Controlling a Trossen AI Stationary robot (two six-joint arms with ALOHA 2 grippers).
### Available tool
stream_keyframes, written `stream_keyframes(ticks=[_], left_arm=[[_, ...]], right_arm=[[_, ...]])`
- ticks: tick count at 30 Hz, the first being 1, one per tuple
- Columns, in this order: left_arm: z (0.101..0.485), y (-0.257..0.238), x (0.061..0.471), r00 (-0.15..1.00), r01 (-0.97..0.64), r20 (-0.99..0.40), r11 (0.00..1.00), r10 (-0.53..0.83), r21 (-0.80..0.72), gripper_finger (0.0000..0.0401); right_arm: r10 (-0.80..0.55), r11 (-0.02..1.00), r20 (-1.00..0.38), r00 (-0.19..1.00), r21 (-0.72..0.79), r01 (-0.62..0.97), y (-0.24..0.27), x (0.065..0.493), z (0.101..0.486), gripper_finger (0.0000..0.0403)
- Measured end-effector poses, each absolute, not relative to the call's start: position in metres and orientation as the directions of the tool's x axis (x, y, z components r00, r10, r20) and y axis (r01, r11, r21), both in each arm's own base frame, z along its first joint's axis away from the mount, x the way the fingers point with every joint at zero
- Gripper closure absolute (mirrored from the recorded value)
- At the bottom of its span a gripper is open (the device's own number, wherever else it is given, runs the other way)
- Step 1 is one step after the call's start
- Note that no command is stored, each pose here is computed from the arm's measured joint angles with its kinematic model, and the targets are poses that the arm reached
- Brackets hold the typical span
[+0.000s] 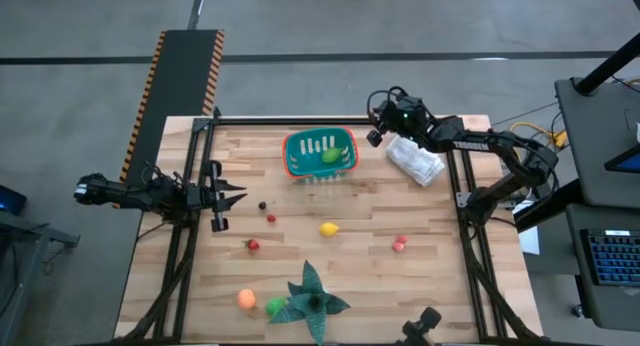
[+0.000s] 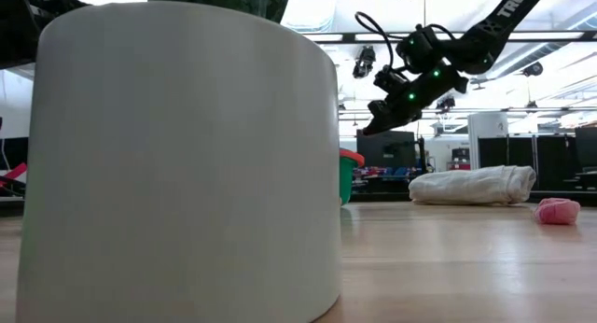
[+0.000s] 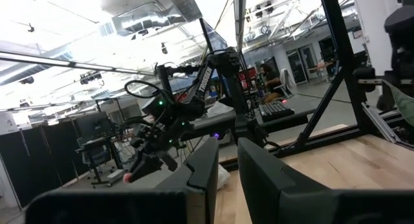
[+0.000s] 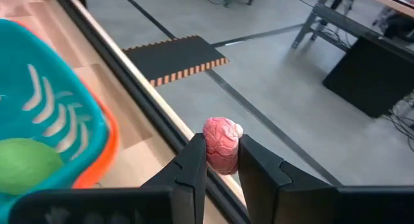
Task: Pick and placing Produce into tupperware
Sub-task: Put the peach toy into the bin
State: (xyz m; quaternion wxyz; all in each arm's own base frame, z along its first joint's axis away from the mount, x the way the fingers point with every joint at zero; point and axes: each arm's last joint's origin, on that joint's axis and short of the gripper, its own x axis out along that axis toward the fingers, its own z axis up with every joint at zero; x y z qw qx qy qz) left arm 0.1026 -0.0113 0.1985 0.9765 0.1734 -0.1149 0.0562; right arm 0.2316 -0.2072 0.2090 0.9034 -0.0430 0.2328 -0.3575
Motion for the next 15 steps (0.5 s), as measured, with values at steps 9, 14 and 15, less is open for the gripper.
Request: stream_keyframes(ticks=[9, 14, 15], left_arm=[[0.1985, -0.0113, 0.1026, 0.967, -0.15, 0.244, 0.934, 0.07, 0.326, 0.0355], [0.1985, -0.0113, 0.1026, 0.967, -0.15, 0.243, 0.933, 0.07, 0.326, 0.0355], [0.1985, -0.0113, 0.1026, 0.967, -0.15, 0.244, 0.934, 0.071, 0.326, 0.0355]], right_arm=[[-0.643, 0.754, -0.391, 0.658, -0.175, 0.633, -0.212, 0.2272, 0.2089, 0.0335], [-0.557, 0.817, -0.386, 0.735, -0.096, 0.569, -0.2075, 0.2315, 0.2093, 0.0335], [-0.542, 0.827, -0.381, 0.749, -0.081, 0.557, -0.2064, 0.2327, 0.2097, 0.0335]])
